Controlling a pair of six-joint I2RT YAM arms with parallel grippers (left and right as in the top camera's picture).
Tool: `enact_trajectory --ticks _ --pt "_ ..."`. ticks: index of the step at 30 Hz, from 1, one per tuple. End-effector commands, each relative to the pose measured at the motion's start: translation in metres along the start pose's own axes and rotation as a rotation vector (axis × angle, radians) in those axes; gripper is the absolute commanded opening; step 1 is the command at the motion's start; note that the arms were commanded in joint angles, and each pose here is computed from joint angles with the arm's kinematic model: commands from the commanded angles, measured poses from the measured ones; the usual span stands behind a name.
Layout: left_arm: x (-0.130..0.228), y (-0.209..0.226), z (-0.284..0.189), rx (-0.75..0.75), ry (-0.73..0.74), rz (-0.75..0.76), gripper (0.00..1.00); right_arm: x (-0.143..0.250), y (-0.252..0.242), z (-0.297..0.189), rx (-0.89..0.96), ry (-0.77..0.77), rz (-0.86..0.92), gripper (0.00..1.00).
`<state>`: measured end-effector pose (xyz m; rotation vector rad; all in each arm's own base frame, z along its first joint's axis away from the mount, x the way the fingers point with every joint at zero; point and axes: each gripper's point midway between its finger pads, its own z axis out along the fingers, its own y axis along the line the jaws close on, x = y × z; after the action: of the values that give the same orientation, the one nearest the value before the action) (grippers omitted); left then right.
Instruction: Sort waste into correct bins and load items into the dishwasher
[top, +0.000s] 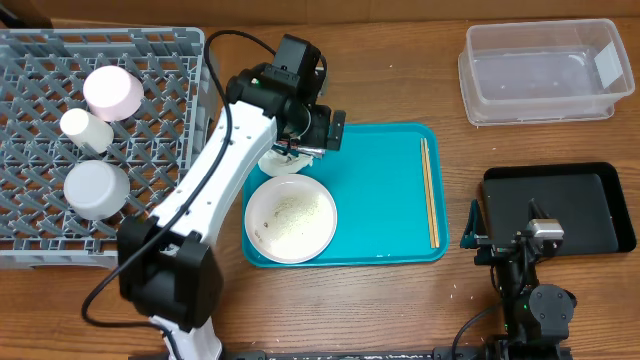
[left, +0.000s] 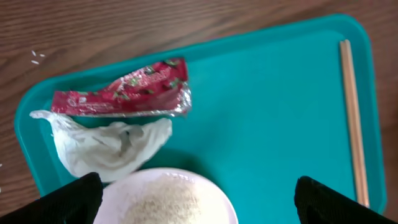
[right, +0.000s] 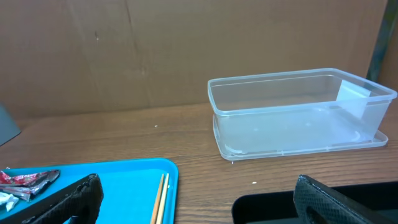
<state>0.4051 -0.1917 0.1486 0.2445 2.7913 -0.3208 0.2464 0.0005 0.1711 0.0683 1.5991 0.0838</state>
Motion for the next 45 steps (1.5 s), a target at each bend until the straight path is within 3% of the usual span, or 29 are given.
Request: enact_trajectory --ticks 1,9,13,17,22,25,30,32,34,41,45 --pt "0.004 0.013 0.024 -0.048 0.036 -0.071 1.0 0.001 -0.003 0.0 0.012 -0.006 0.0 1.0" --pt "0.023 -0.008 0.031 0.088 0.144 -0.109 1.0 0.001 -0.003 0.0 0.012 -0.006 0.0 1.0" --pt "0.015 -0.024 -0.006 0.206 0.098 -0.115 1.0 0.001 -0.003 0.0 0.012 -0.006 0.0 1.0" --pt "0.018 -0.029 -0.047 0.231 0.051 -0.106 1.0 0.001 -0.003 0.0 0.012 -0.006 0.0 1.0" --pt "0.05 -0.04 -0.072 0.232 0.126 -0.092 1.0 0.001 -0.003 0.0 0.012 -0.006 0.0 1.0" --pt "0.083 -0.049 -0.069 0.222 0.251 -0.077 1.0 0.001 -0.003 0.0 0.012 -0.006 0.0 1.0" --pt "0.114 -0.069 -0.058 0.216 0.34 -0.01 1.0 0.001 -0.003 0.0 0.012 -0.006 0.0 1.0" --pt "0.123 -0.078 -0.052 0.217 0.352 0.019 0.96 0.001 -0.003 0.0 0.012 -0.006 0.0 1.0" --pt "0.129 -0.087 -0.046 0.22 0.359 0.041 0.85 0.001 -0.003 0.0 0.012 -0.006 0.0 1.0" --pt "0.153 -0.097 -0.024 0.136 0.372 0.053 0.83 0.001 -0.003 0.0 0.012 -0.006 0.0 1.0" --pt "0.159 -0.101 -0.023 0.134 0.385 0.058 0.73 0.001 -0.003 0.0 0.012 -0.006 0.0 1.0"
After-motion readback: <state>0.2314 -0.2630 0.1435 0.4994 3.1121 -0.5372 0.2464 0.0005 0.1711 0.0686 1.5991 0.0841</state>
